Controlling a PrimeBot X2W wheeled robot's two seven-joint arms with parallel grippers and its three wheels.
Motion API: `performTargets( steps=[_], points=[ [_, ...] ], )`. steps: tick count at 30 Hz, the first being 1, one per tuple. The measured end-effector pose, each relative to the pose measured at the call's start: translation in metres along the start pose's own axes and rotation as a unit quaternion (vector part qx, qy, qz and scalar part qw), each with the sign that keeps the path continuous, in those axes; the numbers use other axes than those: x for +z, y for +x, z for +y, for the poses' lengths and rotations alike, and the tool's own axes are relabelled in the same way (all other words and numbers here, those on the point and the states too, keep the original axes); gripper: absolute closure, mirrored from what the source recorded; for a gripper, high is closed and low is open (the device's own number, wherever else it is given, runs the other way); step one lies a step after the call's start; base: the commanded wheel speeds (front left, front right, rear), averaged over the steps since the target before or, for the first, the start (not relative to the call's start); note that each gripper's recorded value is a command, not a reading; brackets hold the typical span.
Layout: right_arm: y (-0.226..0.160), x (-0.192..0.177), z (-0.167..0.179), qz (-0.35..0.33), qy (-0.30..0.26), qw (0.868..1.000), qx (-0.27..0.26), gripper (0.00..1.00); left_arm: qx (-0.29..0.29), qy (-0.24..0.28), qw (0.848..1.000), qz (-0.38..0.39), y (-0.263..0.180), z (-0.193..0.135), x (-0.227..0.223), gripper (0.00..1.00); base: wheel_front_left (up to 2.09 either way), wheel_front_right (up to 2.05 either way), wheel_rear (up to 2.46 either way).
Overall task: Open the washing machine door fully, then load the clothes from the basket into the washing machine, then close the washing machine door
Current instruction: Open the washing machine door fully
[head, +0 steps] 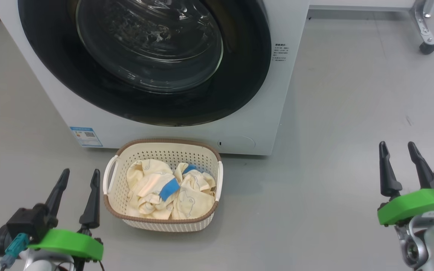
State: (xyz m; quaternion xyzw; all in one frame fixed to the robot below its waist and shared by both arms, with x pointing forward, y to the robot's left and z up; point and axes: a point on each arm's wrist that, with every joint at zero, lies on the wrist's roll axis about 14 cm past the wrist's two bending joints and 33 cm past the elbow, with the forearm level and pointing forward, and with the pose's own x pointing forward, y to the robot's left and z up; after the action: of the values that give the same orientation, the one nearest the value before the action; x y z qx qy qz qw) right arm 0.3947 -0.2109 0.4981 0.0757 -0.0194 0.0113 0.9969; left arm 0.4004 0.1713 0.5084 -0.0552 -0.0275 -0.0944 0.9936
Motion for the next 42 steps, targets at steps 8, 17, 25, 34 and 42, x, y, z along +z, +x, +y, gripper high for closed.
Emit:
performTargets(
  steps=[8,17,25,34,42],
  points=[
    [0.001,0.000,0.003,0.000,0.000,1.000,0.005,0.00,0.003,-0.003,1.000,0.000,-0.002,0.001,0.000,0.00,0.00,0.00,0.00],
    [0.003,-0.003,0.003,0.003,0.009,1.000,0.003,0.58,0.001,-0.006,1.000,0.005,-0.002,0.000,-0.004,0.00,0.00,0.00,0.00],
    [0.019,0.012,0.001,-0.025,0.090,0.996,-0.011,1.00,-0.001,-0.011,1.000,0.011,-0.001,-0.003,-0.009,0.00,0.00,0.00,0.00],
    [0.071,0.053,0.017,-0.084,0.276,0.958,0.010,1.00,-0.007,-0.019,0.999,0.031,0.004,-0.007,-0.025,0.00,0.00,0.00,0.00],
    [0.114,0.071,0.034,-0.083,0.365,0.926,0.056,1.00,-0.003,-0.023,0.999,0.030,0.016,-0.003,-0.026,0.00,0.00,0.00,0.00]
  ],
)
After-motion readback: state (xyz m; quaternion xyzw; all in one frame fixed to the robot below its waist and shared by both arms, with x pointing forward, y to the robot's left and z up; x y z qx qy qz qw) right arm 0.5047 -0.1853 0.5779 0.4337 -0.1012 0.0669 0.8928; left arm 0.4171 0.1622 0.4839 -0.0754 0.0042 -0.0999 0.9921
